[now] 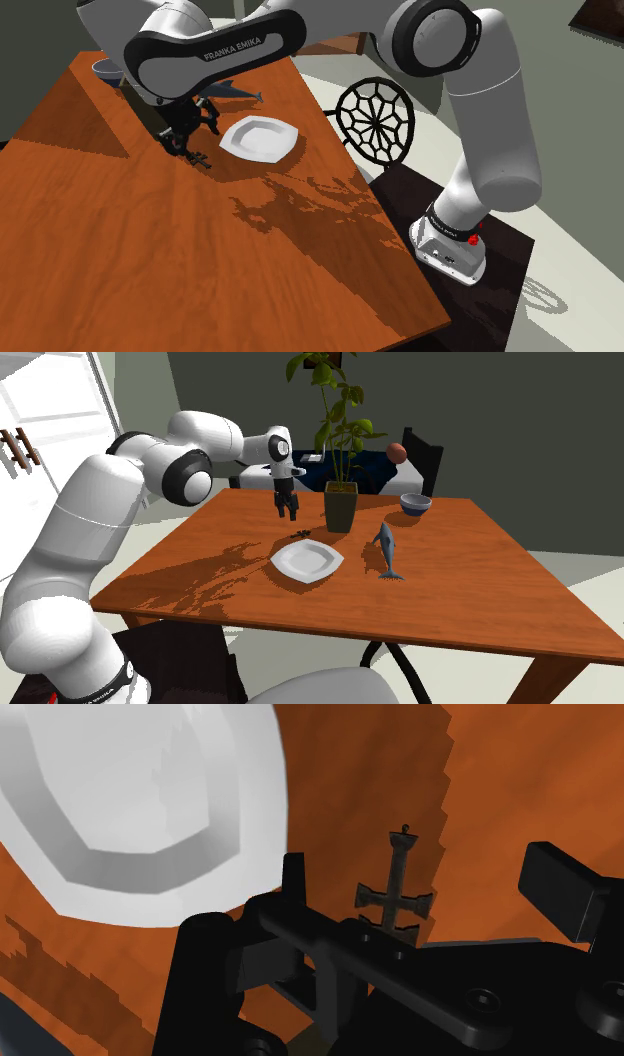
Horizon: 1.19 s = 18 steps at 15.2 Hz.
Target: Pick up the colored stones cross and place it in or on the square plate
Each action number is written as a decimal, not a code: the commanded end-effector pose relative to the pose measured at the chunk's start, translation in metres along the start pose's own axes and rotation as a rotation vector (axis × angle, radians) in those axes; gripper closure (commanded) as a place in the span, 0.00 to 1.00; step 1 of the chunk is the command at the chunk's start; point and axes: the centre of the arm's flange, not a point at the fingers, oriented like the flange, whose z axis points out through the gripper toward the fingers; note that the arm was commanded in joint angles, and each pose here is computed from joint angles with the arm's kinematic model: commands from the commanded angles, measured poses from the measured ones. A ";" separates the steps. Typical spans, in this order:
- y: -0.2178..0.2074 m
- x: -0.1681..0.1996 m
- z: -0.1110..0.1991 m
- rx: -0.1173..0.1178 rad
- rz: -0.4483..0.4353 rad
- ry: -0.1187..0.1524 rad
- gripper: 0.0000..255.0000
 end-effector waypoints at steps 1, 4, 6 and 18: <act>0.000 0.000 0.000 0.000 0.000 0.000 0.00; 0.000 0.000 0.000 0.000 0.000 0.000 1.00; 0.000 0.000 0.000 0.000 0.000 0.000 1.00; 0.034 0.030 0.047 0.242 0.069 0.133 0.00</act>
